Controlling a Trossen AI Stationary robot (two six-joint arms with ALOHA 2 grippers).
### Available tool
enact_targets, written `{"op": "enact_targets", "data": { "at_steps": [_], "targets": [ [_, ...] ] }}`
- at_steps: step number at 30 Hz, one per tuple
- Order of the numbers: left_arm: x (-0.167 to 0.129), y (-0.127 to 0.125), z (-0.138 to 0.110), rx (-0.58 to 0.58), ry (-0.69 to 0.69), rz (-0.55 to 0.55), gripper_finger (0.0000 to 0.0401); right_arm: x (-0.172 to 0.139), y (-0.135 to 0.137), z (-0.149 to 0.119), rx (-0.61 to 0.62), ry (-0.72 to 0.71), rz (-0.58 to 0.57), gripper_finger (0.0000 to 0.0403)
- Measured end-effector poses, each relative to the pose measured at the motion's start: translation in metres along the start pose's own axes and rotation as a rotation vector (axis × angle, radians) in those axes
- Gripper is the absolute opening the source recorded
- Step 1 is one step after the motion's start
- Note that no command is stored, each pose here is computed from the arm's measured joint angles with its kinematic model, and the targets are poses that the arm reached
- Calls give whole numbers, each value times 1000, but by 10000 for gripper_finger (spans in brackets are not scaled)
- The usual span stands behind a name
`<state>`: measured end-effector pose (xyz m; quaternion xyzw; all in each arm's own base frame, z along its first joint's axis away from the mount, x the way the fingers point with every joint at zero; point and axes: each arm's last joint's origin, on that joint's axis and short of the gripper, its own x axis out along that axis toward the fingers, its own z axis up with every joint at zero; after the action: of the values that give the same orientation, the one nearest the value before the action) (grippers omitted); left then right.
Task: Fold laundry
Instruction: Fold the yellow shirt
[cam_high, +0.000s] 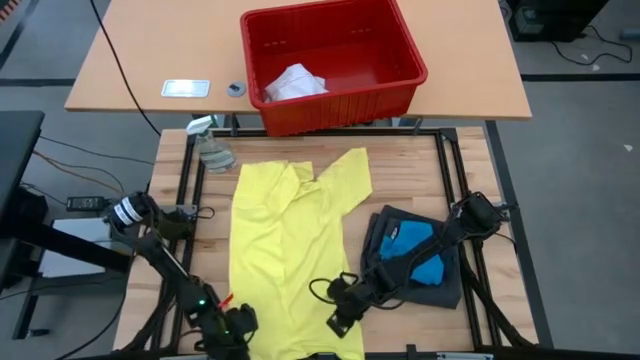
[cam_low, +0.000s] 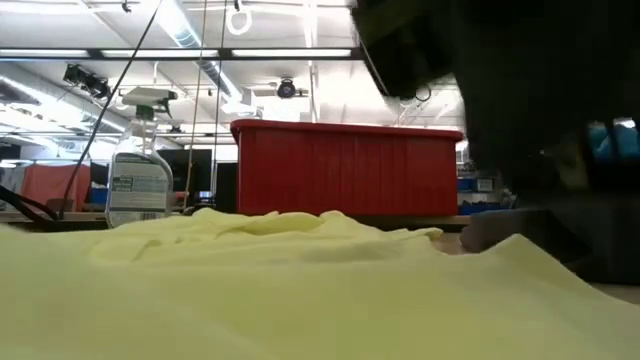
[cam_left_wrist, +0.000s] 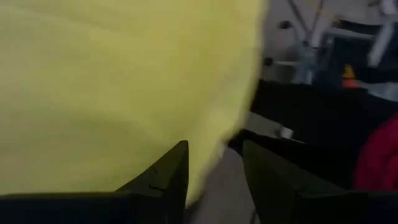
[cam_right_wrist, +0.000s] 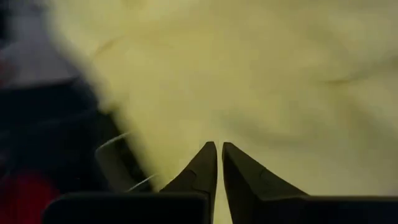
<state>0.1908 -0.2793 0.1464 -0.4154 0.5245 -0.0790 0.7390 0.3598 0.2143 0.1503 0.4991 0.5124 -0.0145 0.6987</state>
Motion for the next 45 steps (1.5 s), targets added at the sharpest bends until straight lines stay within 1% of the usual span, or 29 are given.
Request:
{"op": "enact_targets", "data": {
  "at_steps": [2,4,6,8,13,17,21,25,28,30,33,35,36,38,41,43,45],
  "targets": [
    [-8,-6,-1,6,-9,-20,155,-5,15,5,-63,-8,75,35],
    [-20,-8,2,11,-36,-5,155,-12,22,20,-111,-45,102,35],
    [-34,-8,12,17,-75,39,155,-18,20,42,-143,-115,95,35],
    [-50,-2,24,22,-105,122,155,-25,14,69,-148,-185,76,35],
    [-92,16,61,0,-161,301,155,-53,-20,140,-120,-314,-20,35],
    [-114,34,90,-36,-204,420,155,-83,-51,194,-125,-433,-82,31],
    [-125,51,120,-58,-232,486,155,-117,-85,239,-155,-534,-152,15],
    [-137,68,150,-112,-246,498,155,-153,-122,274,-184,-596,-213,6],
    [-149,83,170,-181,-281,508,155,-175,-147,291,-195,-613,-230,9],
    [-156,91,182,-226,-299,493,155,-186,-160,298,-200,-609,-225,8],
    [-164,100,195,-269,-326,463,155,-194,-174,308,-237,-609,-224,6],
    [-169,106,202,-301,-351,464,155,-192,-180,312,-263,-589,-238,5],
    [-172,109,205,-315,-361,466,155,-191,-180,316,-276,-587,-237,5],
    [-178,117,210,-344,-377,478,155,-179,-186,320,-288,-515,-252,5],
    [-187,127,217,-368,-375,477,155,-166,-183,323,-314,-447,-275,4],
    [-193,134,221,-387,-362,462,155,-168,-174,325,-322,-447,-279,4],
    [-198,140,223,-412,-344,441,155,-173,-168,325,-286,-419,-274,4]
  ]
}}
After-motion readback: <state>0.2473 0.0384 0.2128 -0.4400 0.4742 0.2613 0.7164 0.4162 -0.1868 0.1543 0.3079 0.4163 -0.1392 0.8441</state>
